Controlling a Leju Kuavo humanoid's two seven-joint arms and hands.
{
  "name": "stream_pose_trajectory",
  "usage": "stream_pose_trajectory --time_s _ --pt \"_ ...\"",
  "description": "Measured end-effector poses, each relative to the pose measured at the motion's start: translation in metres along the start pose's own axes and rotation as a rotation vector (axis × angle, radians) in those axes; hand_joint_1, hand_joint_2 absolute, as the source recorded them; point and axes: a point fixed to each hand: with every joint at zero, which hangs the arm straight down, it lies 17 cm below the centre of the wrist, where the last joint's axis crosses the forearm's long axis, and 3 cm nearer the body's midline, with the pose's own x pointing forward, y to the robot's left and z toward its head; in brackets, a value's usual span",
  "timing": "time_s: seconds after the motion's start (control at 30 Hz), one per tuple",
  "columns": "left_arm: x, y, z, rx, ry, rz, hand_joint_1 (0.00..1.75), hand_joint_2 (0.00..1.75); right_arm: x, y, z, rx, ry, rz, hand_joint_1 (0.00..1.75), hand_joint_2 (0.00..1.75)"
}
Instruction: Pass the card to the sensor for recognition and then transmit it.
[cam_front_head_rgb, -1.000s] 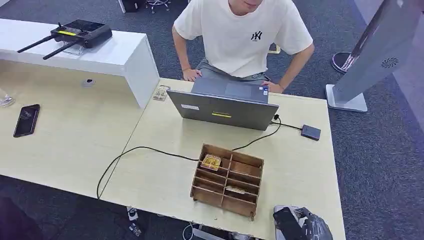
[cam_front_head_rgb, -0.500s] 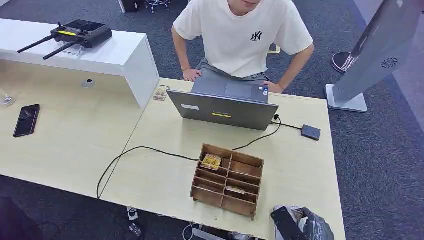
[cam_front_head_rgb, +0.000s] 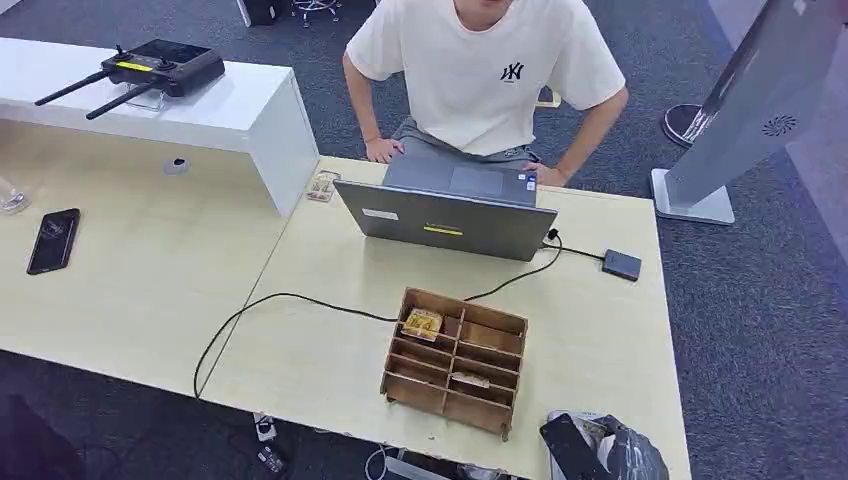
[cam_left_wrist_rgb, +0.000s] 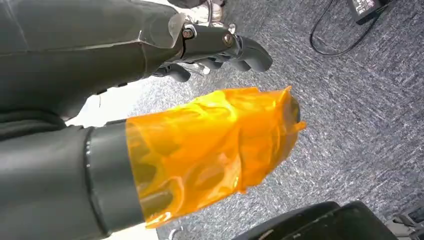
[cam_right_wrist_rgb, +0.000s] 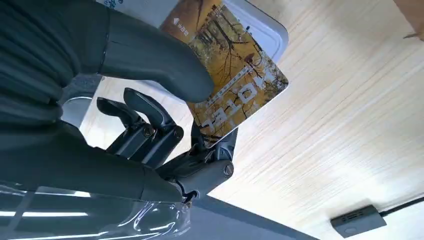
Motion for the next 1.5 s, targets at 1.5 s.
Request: stream_pose_trajectory --time_s 1.5 --pt "-0.0011 0.0005 -0.0002 0.002 0.004 -0.002 0.0 0.0 -0.0058 0.0067 -0.0004 0.01 0.036 0.008 1.75 1.75"
